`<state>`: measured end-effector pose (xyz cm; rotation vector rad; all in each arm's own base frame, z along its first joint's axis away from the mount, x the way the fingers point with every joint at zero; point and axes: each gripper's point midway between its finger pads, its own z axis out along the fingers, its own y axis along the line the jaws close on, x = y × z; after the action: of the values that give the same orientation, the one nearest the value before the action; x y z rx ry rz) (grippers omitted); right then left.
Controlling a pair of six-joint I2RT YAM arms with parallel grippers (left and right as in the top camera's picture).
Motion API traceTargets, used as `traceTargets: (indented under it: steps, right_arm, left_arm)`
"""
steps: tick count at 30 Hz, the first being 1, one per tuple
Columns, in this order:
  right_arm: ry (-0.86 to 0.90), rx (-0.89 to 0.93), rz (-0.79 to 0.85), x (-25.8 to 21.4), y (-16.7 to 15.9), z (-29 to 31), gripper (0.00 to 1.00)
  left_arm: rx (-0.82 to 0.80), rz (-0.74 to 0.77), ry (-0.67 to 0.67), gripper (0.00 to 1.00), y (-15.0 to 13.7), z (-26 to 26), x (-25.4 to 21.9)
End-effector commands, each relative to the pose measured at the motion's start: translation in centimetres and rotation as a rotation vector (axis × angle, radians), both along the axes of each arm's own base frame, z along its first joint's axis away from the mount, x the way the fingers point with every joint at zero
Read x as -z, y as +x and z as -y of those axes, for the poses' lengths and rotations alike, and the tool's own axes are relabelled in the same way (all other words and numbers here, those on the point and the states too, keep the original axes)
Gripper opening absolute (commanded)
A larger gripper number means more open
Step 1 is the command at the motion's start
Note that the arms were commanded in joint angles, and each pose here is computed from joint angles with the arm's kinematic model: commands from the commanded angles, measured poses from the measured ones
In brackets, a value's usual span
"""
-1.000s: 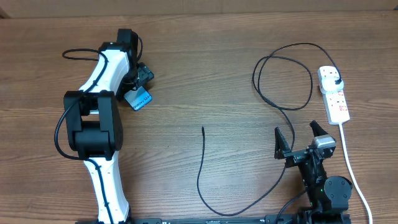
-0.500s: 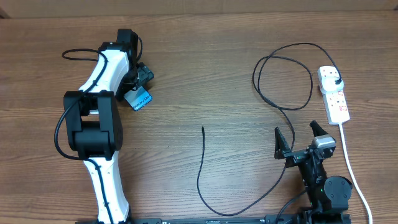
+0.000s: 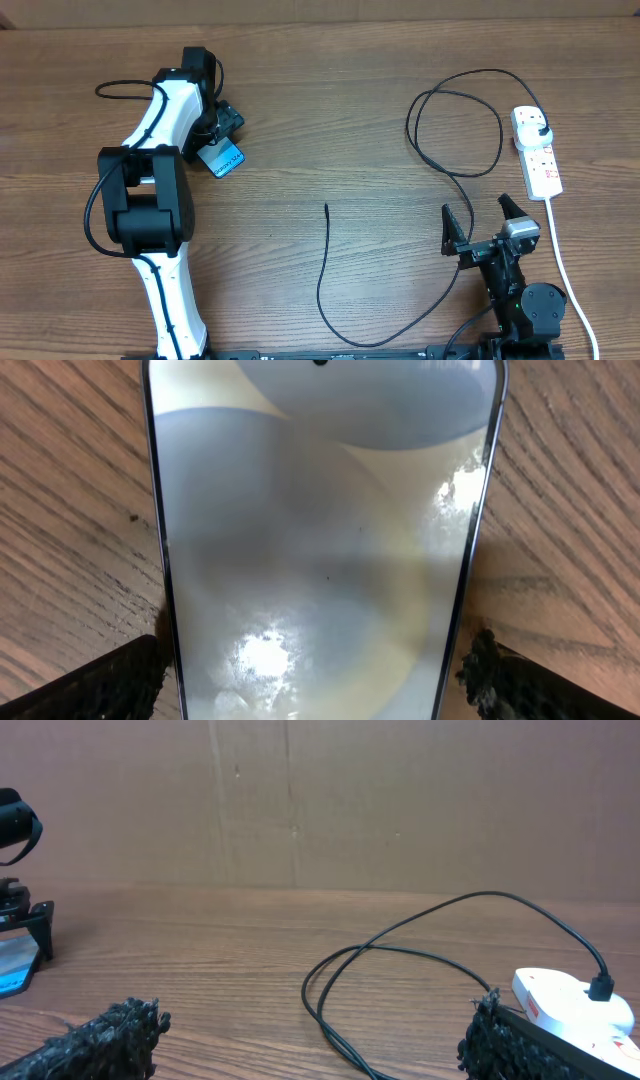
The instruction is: Plug charger to phone and switch on socket
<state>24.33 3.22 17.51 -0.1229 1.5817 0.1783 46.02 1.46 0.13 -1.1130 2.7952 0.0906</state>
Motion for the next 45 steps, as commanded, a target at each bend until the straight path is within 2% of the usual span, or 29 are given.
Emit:
traceTargets:
  steps: [1,13,45]
  right_arm:
    - [0.005,0.010,0.003,0.2,0.0,0.2,1.00]
    - [0.005,0.010,0.003,0.2,0.0,0.2,1.00]
    - [0.005,0.010,0.003,0.2,0.0,0.2,1.00]
  left_arm:
    - [-0.019,-0.095,0.051,1.00,-2.2,-1.7,3.2]
    - [-0.014,-0.064,-0.010,0.99,-1.4,-0.5,3.3]
    - [0.008,-0.140,0.008,0.99,-3.2,0.2,3.3]
